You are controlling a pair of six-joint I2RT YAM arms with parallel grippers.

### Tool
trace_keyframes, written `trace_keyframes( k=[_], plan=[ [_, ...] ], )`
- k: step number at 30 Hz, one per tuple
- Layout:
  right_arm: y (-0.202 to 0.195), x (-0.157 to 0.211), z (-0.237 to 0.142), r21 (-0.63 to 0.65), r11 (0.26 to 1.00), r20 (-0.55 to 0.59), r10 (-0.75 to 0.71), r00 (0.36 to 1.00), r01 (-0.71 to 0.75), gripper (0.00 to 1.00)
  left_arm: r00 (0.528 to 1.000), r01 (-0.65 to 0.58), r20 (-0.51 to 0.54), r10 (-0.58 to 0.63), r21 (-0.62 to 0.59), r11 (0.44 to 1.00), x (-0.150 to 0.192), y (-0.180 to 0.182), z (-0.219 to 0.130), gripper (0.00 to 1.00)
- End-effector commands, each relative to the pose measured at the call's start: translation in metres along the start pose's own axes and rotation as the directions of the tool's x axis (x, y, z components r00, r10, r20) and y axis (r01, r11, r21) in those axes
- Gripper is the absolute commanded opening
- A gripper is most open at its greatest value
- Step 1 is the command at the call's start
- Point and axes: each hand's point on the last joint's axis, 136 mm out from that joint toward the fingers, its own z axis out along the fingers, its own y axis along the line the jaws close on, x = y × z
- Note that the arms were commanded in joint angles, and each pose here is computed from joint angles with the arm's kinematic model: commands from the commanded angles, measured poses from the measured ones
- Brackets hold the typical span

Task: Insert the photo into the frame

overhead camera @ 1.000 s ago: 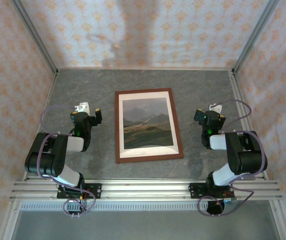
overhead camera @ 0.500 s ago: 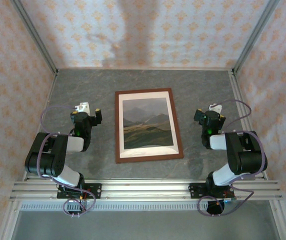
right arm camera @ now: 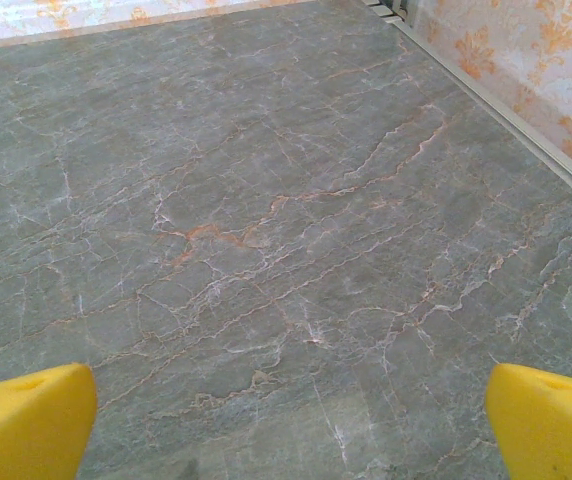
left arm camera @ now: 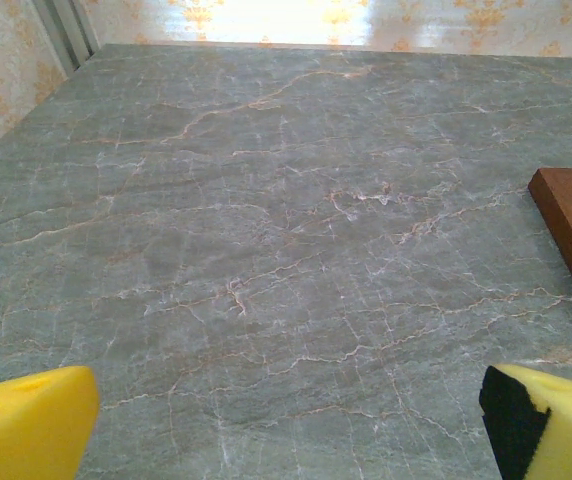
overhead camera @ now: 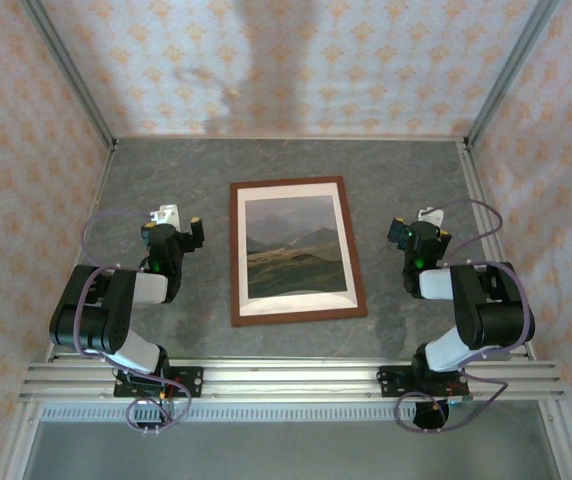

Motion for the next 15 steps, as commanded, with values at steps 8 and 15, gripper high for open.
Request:
trace_keyframes(
  k=[8,15],
  plan=[
    [0.0000,-0.0167,-0.0003,-0.003,0.999,0.053,0.034,0.998,-0.034,0.99,1.000,-0.026,0.014,0.025,0.043,0.999,-0.0093,-0.0084,0.0030,1.00],
    [0.0001,-0.0171,-0.0004,-0.003,0.999,0.054,0.033,0.998,-0.033,0.99,1.000,-0.023,0.014,0.023,0.045,0.999,-0.0089,-0.0084,0.0029,1.00]
  ],
)
